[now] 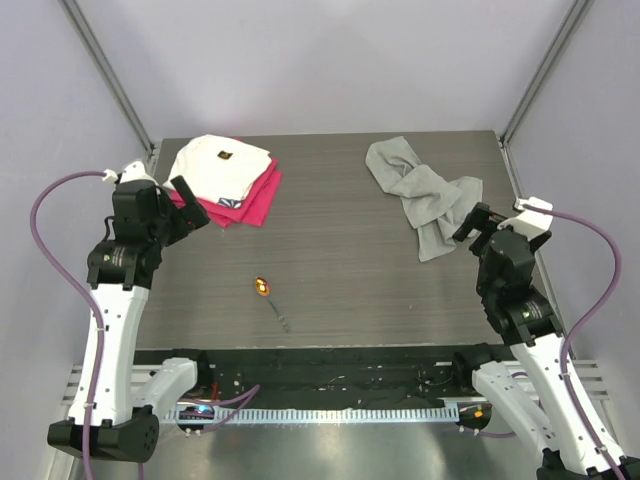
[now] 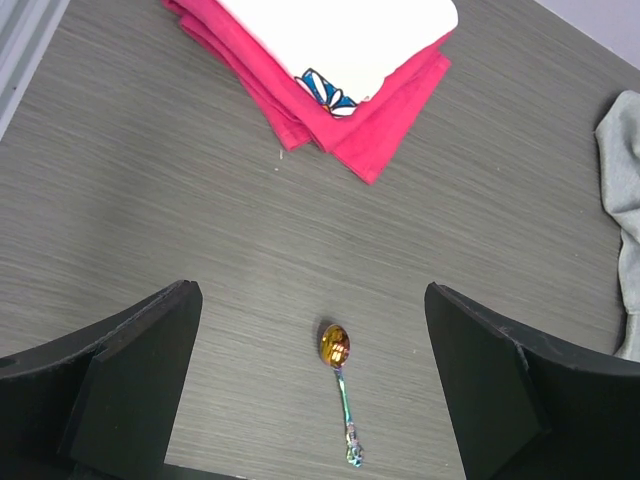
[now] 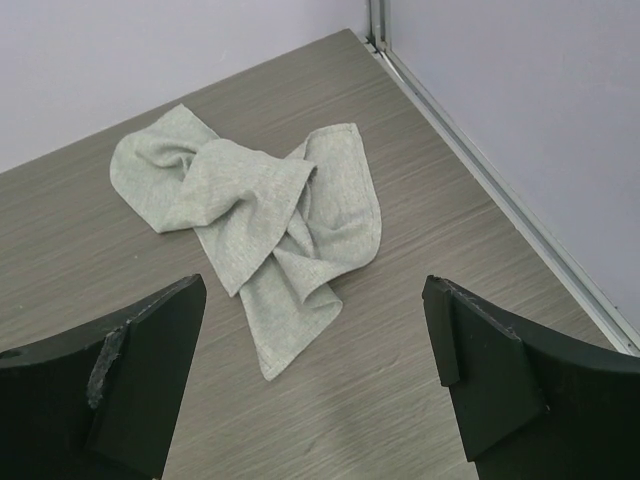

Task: Fold the napkin, place the utensils inside, and roll it up
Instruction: Move the napkin to the centre of the board

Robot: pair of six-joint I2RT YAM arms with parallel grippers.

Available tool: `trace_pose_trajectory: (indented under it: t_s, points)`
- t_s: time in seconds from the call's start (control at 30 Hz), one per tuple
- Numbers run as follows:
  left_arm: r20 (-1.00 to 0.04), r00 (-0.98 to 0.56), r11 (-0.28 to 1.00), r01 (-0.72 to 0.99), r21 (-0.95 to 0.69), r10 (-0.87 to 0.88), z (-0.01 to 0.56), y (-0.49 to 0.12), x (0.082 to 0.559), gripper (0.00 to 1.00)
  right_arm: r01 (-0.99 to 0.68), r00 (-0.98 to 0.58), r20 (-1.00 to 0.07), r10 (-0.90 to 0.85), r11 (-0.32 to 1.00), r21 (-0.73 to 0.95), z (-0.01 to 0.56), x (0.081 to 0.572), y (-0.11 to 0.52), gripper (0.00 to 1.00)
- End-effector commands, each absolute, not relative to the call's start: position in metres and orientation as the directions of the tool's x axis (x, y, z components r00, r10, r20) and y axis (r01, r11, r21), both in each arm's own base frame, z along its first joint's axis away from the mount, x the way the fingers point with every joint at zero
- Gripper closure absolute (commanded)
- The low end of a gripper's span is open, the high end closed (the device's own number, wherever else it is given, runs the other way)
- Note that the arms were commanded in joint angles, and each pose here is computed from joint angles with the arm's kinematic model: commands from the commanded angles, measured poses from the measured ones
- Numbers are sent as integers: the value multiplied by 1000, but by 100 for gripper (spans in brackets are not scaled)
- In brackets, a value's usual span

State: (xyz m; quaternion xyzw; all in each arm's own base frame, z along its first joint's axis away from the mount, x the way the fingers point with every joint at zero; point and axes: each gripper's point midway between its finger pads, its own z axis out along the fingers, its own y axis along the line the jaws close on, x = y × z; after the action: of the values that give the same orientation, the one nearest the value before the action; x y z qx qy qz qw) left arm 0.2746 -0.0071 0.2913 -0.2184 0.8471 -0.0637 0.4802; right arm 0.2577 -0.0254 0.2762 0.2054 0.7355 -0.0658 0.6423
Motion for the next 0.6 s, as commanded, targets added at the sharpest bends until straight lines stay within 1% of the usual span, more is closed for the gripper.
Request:
trace_pose_trajectory:
  t_s: [0.0, 0.07, 0.1, 0.13, 0.17, 0.2, 0.23, 0.27, 0.3, 0.33, 0.37, 0.4, 0.43, 0.47, 0.5, 0.57]
  points:
    - [-811, -396, 893, -318, -318, -430, 311, -2, 275, 0, 412, -74, -973, 220, 895, 171, 288, 257, -30, 0]
    - [-800, -391, 882, -322, -344, -455, 309, -5, 282, 0, 403, -86, -974, 212, 901, 160, 290, 260, -28, 0]
    - [-786, -392, 877, -274, -396, -478, 313, -17, 290, 0, 389, -100, -974, 204, 909, 150, 289, 262, -25, 0]
    - [-769, -413, 873, -250, -419, -488, 308, -25, 299, 0, 340, -125, -972, 198, 929, 146, 288, 267, -15, 1]
    - [-748, -437, 866, -219, -450, -499, 305, -35, 305, 2, 310, -172, -968, 183, 943, 123, 280, 275, -8, 2]
    - [-716, -458, 842, -165, -513, -526, 307, -52, 312, 8, 255, -216, -959, 181, 959, 124, 274, 279, 5, 3]
    - [-689, -501, 837, -151, -526, -524, 297, -65, 321, 10, 233, -248, -951, 185, 964, 127, 269, 284, 11, 4]
    - [-681, -519, 835, -132, -534, -517, 294, -77, 325, 11, 229, -313, -929, 198, 965, 129, 251, 293, 20, 6]
    - [-697, -511, 847, -129, -515, -502, 294, -83, 332, 12, 226, -347, -913, 213, 964, 139, 245, 296, 25, 8]
    - [-711, -539, 864, -66, -499, -451, 296, -110, 331, 12, 210, -388, -893, 226, 966, 153, 236, 300, 32, 10]
    - [-708, -567, 877, -58, -476, -422, 287, -122, 337, 12, 204, -459, -860, 223, 969, 143, 216, 308, 41, 12]
    - [-706, -581, 883, -47, -467, -405, 284, -133, 339, 11, 203, -486, -837, 250, 964, 170, 212, 311, 49, 16]
    - [-696, -604, 878, -11, -479, -387, 283, -152, 336, 11, 203, -519, -815, 256, 964, 173, 203, 315, 55, 17]
    - [-675, -632, 875, -10, -484, -381, 273, -162, 340, 11, 207, -543, -799, 258, 963, 170, 196, 318, 59, 18]
    - [-662, -646, 871, -9, -492, -381, 268, -168, 340, 11, 201, -584, -776, 238, 969, 146, 184, 326, 66, 20]
    - [-645, -668, 870, -6, -493, -370, 258, -178, 340, 12, 208, -612, -764, 203, 974, 91, 173, 333, 72, 21]
